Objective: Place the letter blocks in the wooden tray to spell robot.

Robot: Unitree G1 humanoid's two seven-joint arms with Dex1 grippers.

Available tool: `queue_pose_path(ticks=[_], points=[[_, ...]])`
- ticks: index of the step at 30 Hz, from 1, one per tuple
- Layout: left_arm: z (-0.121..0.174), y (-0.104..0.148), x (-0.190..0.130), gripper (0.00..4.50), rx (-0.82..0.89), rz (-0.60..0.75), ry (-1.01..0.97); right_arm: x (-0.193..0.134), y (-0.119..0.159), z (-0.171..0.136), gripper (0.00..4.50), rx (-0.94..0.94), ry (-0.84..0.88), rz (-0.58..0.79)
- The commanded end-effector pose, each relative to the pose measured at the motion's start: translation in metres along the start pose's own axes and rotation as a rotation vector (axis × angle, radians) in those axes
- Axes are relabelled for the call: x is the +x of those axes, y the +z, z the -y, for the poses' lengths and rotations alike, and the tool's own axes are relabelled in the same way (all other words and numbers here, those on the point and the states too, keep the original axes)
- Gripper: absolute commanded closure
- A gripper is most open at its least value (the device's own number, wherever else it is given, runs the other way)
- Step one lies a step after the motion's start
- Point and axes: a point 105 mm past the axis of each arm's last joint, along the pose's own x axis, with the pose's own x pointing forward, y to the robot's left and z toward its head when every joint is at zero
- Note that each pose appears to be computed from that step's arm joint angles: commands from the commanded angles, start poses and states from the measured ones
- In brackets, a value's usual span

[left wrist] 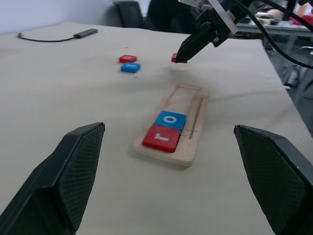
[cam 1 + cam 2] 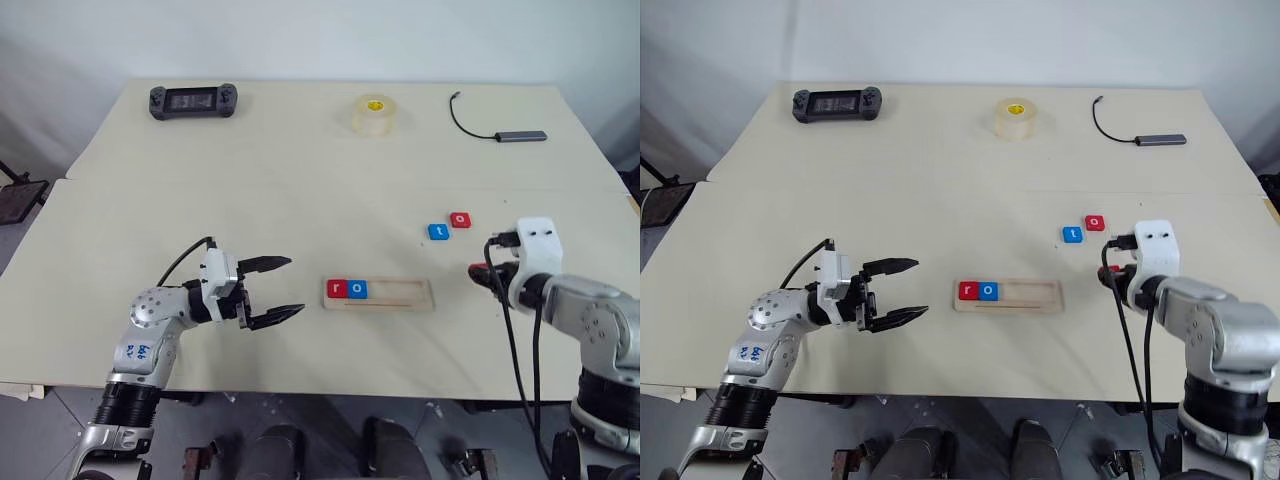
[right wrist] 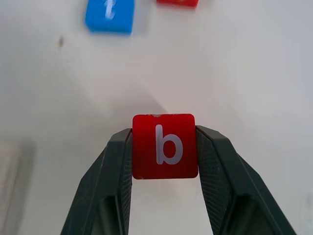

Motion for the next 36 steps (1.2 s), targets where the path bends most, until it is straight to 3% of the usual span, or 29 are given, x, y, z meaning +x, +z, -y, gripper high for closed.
queue_pose_path(ticks=[1,2,7,10,15,20,27,36], points=[[0.001,0.004,0.003,0.0,0.043,0.009,-0.04,-0.013,-0.002,-0.002,3.04,0.014,-0.04,0.033],[0.0,0.006,0.004,0.0,0.053,0.012,-0.048,-0.014,-0.009,-0.004,3.04,0.009,-0.048,0.02],[-0.002,0.008,0.007,0.0,0.063,0.016,-0.056,-0.014,-0.012,-0.005,1.42,0.003,-0.056,0.041],[0.0,0.01,0.004,0.0,0.058,0.012,-0.056,-0.02,0.008,-0.001,0.43,-0.086,0.033,0.084],[0.003,0.013,0.003,0.0,0.069,0.011,-0.051,-0.028,0.019,0.002,0.43,-0.361,0.269,0.092],[0.007,0.012,0.003,0.0,0.068,0.004,-0.049,-0.037,0.009,0.0,0.43,-0.752,0.627,0.07],[0.006,0.014,0.003,0.0,0.061,0.003,-0.036,-0.009,0.007,0.022,0.43,-0.987,0.74,-0.003],[0.009,0.015,0.002,0.0,0.057,0.002,-0.036,0.012,0.003,0.022,0.43,-0.991,0.798,-0.048]])
